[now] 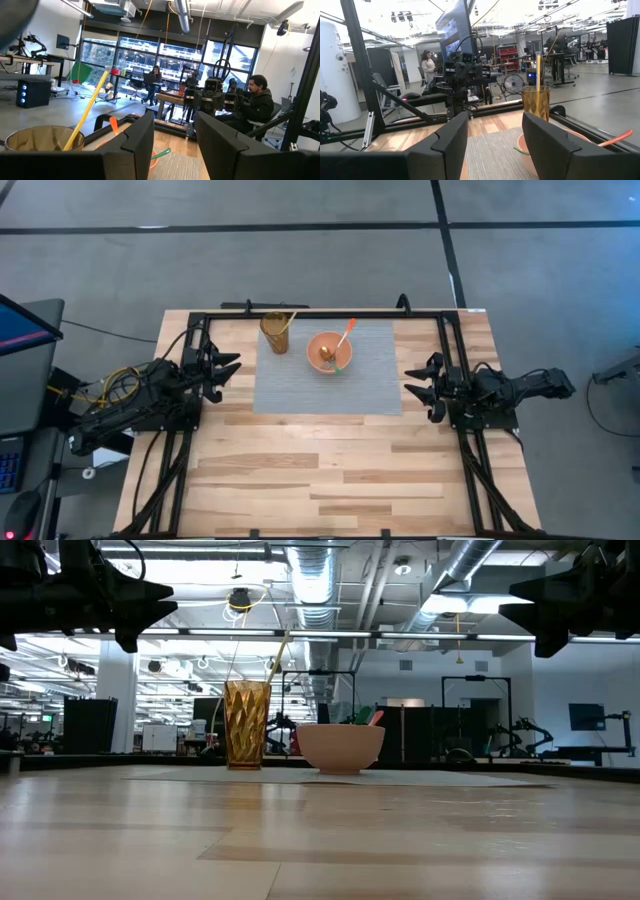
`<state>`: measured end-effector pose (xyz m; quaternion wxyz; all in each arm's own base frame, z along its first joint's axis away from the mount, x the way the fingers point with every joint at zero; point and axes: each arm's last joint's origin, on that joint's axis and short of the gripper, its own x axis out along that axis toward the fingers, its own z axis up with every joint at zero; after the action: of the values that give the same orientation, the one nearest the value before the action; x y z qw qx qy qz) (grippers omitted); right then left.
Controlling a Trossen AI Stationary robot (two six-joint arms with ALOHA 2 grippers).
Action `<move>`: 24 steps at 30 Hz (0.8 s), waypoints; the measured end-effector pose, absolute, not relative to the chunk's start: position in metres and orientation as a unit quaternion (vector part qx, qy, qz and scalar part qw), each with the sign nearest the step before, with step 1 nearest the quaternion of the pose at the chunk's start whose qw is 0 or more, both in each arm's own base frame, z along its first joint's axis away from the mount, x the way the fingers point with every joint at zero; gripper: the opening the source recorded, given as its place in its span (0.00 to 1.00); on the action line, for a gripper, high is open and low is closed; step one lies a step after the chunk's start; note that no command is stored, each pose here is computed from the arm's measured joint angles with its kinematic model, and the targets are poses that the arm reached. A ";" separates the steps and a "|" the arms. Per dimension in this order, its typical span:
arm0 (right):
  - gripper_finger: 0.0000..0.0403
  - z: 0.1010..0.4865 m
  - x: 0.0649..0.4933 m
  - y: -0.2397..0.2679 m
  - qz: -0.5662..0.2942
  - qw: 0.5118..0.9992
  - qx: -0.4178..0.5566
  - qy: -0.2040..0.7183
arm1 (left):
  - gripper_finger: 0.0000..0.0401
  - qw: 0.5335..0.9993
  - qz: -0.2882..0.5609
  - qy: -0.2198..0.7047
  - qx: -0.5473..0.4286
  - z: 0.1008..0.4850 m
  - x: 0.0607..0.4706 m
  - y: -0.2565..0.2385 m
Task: Pick & Place Utensil
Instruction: Return to Home Position
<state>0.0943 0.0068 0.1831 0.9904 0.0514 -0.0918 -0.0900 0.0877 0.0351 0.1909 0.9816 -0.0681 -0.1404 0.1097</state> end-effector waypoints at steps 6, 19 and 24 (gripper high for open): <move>0.45 0.183 0.094 0.007 -0.090 0.990 0.051 -0.092 | 0.36 0.982 0.110 -0.141 -0.068 0.191 0.088 0.035; 0.46 0.183 0.094 0.007 -0.090 0.990 0.052 -0.092 | 0.36 0.984 0.054 -0.148 -0.084 0.193 0.092 0.020; 0.45 0.183 0.094 0.007 -0.090 0.990 0.051 -0.092 | 0.36 0.986 -0.014 -0.135 -0.095 0.192 0.095 0.007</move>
<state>0.0943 0.0068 0.1831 0.9904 0.0513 -0.0916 -0.0897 0.0947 0.0073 0.1917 0.9863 -0.0950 -0.1345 -0.0141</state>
